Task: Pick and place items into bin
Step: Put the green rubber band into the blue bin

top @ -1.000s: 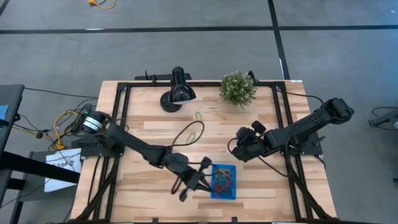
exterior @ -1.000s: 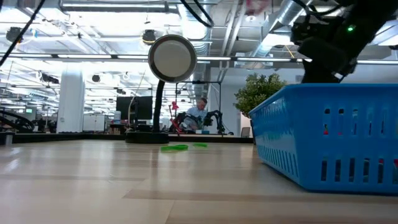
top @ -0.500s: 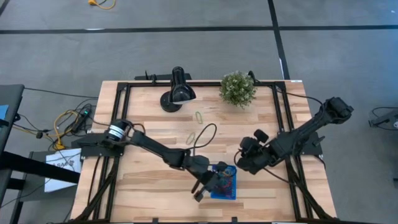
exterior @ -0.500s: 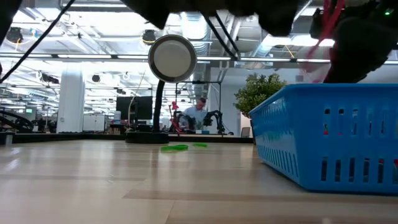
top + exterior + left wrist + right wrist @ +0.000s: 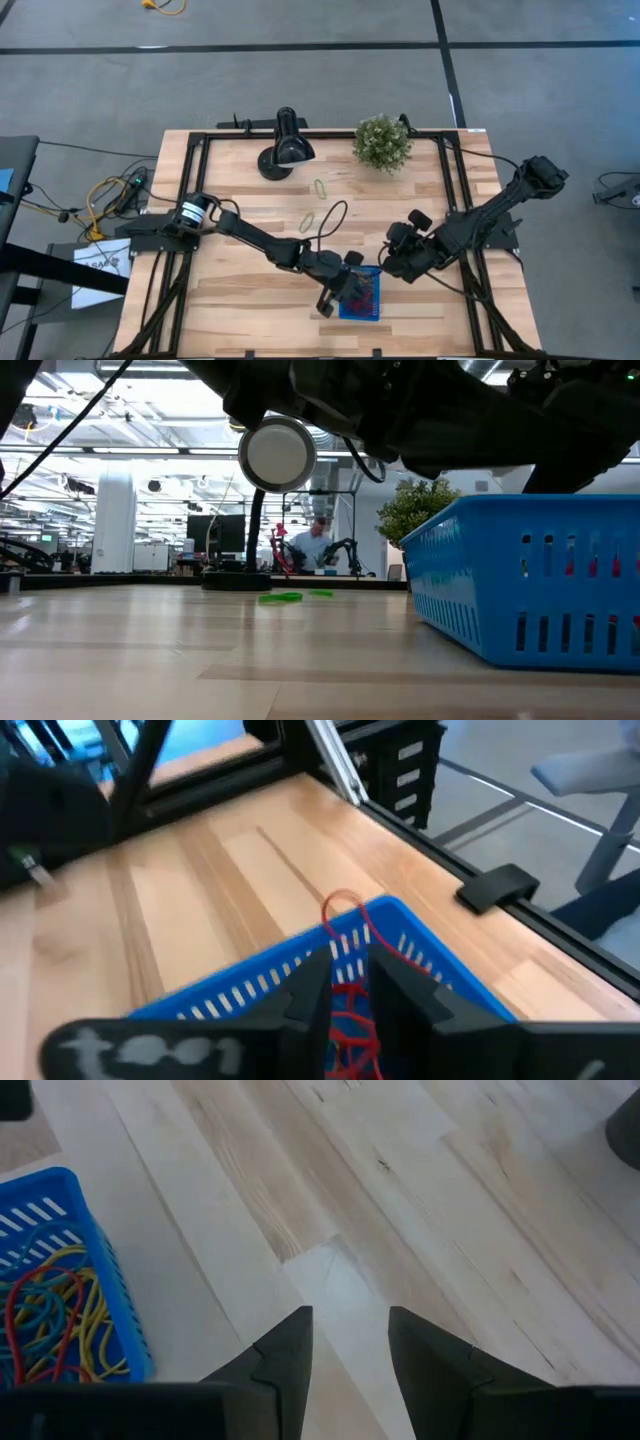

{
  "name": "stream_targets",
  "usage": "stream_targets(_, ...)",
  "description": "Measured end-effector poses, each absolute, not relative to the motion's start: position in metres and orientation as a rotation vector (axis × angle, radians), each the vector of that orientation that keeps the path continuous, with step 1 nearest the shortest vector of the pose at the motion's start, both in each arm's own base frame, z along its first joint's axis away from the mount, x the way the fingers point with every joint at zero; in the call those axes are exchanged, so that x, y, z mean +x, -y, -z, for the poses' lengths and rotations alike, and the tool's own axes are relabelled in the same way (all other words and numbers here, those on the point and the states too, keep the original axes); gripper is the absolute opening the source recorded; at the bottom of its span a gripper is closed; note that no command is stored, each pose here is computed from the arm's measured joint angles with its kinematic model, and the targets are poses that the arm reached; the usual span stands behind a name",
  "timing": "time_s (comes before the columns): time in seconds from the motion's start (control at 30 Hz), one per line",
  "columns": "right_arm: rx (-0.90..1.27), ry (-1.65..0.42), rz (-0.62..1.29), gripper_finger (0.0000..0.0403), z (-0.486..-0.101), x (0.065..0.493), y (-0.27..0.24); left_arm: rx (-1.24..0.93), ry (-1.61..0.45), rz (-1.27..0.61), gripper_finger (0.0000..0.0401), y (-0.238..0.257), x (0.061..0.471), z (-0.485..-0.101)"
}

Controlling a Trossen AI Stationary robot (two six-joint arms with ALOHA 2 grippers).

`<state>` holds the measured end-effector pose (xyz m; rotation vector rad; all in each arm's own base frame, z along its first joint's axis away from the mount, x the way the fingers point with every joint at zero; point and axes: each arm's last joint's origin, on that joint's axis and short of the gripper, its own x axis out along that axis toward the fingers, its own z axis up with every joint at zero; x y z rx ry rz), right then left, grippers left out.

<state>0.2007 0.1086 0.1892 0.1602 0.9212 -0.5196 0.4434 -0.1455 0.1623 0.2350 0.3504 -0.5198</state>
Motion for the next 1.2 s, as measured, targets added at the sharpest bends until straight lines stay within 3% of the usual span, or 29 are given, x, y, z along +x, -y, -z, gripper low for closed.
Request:
stream_targets(0.23,0.161,-0.921,0.519,0.0129,-0.189,0.201,-0.109,0.188,-0.372,0.502,0.01,0.141,0.442,-0.169)
stream_targets(0.43,0.208,-0.875,0.495,0.0129,-0.191,0.206,-0.112,0.189,-0.384,0.407,0.0095,0.125,0.419,-0.237)
stream_targets(0.63,0.306,-0.819,0.517,0.0129,-0.193,0.214,-0.109,0.238,-0.427,0.203,0.0082,0.1,0.354,-0.325)
stream_targets(0.77,0.178,-0.791,0.48,0.0129,-0.196,0.225,-0.098,0.245,-0.478,0.093,0.0077,0.081,0.299,-0.366)
stream_targets(1.1,0.109,-0.474,0.288,0.0129,-0.2,0.303,-0.06,0.208,-0.494,-0.087,0.0077,0.045,0.194,-0.413)
stream_targets(1.2,0.002,-0.52,0.294,0.0129,-0.182,0.325,-0.041,0.208,-0.476,-0.117,0.0077,0.04,0.179,-0.418)
